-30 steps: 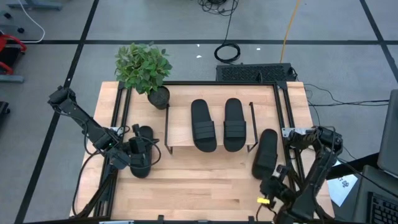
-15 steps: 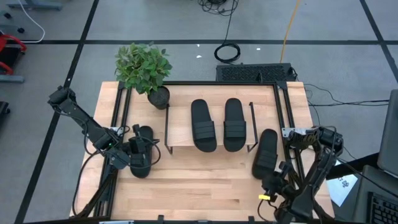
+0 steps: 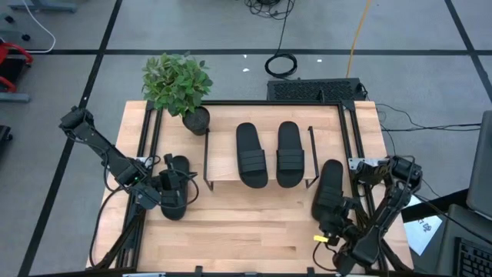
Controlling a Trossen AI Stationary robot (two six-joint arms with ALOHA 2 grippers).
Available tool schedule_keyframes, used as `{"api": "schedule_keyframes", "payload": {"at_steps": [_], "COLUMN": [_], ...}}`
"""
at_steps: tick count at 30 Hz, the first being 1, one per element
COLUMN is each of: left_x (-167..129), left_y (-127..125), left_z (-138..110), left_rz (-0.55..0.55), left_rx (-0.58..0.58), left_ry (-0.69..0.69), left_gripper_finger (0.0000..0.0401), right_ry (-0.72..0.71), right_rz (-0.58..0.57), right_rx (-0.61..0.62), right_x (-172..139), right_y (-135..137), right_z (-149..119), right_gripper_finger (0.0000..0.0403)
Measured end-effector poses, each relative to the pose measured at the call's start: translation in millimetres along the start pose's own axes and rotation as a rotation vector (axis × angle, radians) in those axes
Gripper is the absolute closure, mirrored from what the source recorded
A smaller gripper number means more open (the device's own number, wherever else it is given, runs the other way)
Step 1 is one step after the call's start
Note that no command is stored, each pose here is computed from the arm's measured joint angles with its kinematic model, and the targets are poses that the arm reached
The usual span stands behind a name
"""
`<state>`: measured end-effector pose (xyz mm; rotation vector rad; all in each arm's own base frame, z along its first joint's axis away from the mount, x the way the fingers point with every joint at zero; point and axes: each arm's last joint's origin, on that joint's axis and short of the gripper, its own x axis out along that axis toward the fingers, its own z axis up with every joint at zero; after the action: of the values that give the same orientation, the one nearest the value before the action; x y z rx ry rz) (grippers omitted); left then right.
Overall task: Pick and place slides into the shelf
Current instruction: Put the right black slide under the shelf
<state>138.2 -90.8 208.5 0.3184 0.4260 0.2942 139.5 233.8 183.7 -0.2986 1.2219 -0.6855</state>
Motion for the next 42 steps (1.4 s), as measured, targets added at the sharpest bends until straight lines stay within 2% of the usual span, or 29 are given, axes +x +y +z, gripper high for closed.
{"api": "schedule_keyframes", "payload": {"at_steps": [6, 10, 14, 23, 26, 29, 31, 35, 36, 42], "left_x": [0, 0, 0, 0, 0, 0, 0, 0, 0, 0], "left_y": [0, 0, 0, 0, 0, 0, 0, 0, 0, 0], "left_z": [0, 0, 0, 0, 0, 0, 0, 0, 0, 0], "left_rz": [-0.001, -0.001, -0.001, -0.001, -0.001, -0.001, -0.001, -0.001, -0.002, -0.001], "left_rx": [-0.001, -0.003, -0.004, -0.011, -0.011, -0.013, -0.013, -0.013, -0.013, -0.027], "left_ry": [0.001, 0.003, 0.003, 0.003, 0.003, 0.003, 0.004, 0.003, 0.003, 0.003], "left_gripper_finger": [0.0380, 0.0380, 0.0380, 0.0380, 0.0380, 0.0380, 0.0380, 0.0380, 0.0380, 0.0380], "right_ry": [0.036, 0.098, 0.112, 0.119, 0.121, 0.113, 0.111, 0.100, 0.097, 0.098], "right_rz": [0.005, 0.001, -0.048, -0.161, -0.183, -0.158, -0.140, -0.107, -0.103, -0.072], "right_rx": [-0.016, -0.011, 0.003, 0.002, 0.029, 0.072, 0.088, 0.103, 0.105, 0.135], "right_x": [3, 7, 18, 52, 60, 66, 69, 71, 71, 62], "right_y": [0, -1, -4, -12, -14, -12, -10, -7, -6, -2], "right_z": [5, 9, 6, -14, -19, -21, -23, -24, -24, -19], "right_gripper_finger": [0.0167, 0.0130, 0.0124, 0.0141, 0.0156, 0.0195, 0.0242, 0.0366, 0.0382, 0.0391]}}
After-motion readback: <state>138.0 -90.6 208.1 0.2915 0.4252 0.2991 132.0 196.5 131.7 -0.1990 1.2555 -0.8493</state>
